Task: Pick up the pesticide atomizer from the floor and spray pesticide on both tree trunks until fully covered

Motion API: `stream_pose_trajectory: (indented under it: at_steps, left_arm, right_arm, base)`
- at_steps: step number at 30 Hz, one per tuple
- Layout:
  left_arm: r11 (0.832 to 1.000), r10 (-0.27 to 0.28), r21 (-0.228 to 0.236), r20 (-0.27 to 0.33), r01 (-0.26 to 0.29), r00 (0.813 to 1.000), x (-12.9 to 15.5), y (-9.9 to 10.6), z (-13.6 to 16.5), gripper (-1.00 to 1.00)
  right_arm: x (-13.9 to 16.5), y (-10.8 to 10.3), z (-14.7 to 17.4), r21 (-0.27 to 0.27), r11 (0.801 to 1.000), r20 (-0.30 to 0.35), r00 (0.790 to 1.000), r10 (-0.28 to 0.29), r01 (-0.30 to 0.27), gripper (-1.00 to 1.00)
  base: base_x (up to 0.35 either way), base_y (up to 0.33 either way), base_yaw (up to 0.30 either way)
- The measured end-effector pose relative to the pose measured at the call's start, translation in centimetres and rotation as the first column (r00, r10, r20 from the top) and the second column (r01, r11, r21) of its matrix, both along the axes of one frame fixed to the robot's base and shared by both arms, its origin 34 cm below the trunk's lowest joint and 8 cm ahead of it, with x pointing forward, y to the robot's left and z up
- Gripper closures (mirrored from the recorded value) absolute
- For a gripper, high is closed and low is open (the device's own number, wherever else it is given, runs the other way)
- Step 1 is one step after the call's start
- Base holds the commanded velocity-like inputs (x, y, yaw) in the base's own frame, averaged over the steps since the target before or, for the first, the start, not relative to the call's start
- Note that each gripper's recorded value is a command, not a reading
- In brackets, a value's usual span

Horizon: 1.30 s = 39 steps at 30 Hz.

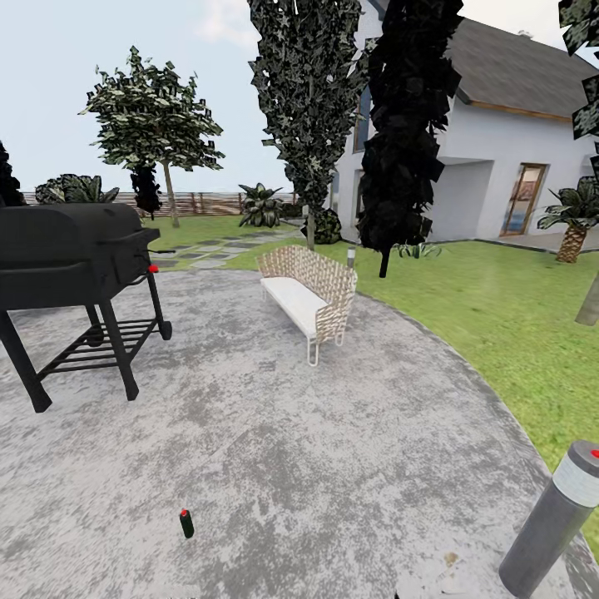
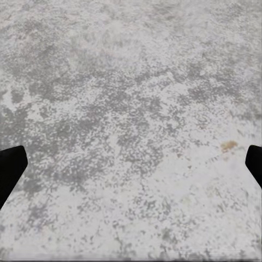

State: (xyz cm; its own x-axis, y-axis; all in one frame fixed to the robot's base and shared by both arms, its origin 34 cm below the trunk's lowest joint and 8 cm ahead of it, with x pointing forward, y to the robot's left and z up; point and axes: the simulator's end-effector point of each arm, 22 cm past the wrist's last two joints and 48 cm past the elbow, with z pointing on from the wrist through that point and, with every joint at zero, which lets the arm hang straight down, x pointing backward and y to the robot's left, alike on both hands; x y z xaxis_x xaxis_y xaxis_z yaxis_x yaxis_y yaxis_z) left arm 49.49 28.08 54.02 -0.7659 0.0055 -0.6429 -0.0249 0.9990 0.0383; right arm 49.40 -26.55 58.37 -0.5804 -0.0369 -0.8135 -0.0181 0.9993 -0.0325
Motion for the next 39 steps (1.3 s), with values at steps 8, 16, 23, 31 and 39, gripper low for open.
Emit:
stream_pose_trajectory:
  at_steps: [8, 16, 23, 31, 39]
  left_arm:
    - [1.000, 0.013, -0.003, 0.021, -0.013, 1.000, -0.5, 0.5, -0.1, -1.00]
    - [1.000, 0.016, 0.002, 0.020, -0.016, 1.000, -0.7, 0.7, -0.2, -1.00]
    - [1.000, 0.026, 0.006, 0.019, -0.026, 0.999, -0.7, 1.2, -0.2, -1.00]
    - [0.996, 0.093, -0.008, 0.024, -0.093, 0.995, -0.7, 2.8, -0.1, -1.00]
    - [0.996, 0.093, -0.007, 0.025, -0.093, 0.995, -0.7, 2.8, 0.0, -1.00]
  right_arm:
    - [-0.3, -0.1, -0.3, -0.013, 1.000, -0.011, 1.000, 0.011, -0.011, -1.00]
    - [-1.1, -0.1, -1.1, -0.019, 1.000, -0.034, 0.999, 0.016, -0.017, -1.00]
    - [-1.2, -0.2, -1.2, -0.020, 1.000, -0.035, 0.999, 0.014, -0.015, -1.00]
    - [-1.2, -0.2, -1.2, -0.021, 1.000, -0.035, 0.999, 0.013, -0.014, -1.00]
    - [-1.2, -0.2, -1.2, -0.022, 1.000, -0.035, 0.999, 0.013, -0.014, -1.00]
  base:
    - [0.000, 0.000, 0.000]
    - [0.065, -0.011, 0.000]
    - [0.286, -0.036, 0.006]
    - [0.304, -0.002, 0.203]
    - [0.025, 0.000, 0.223]
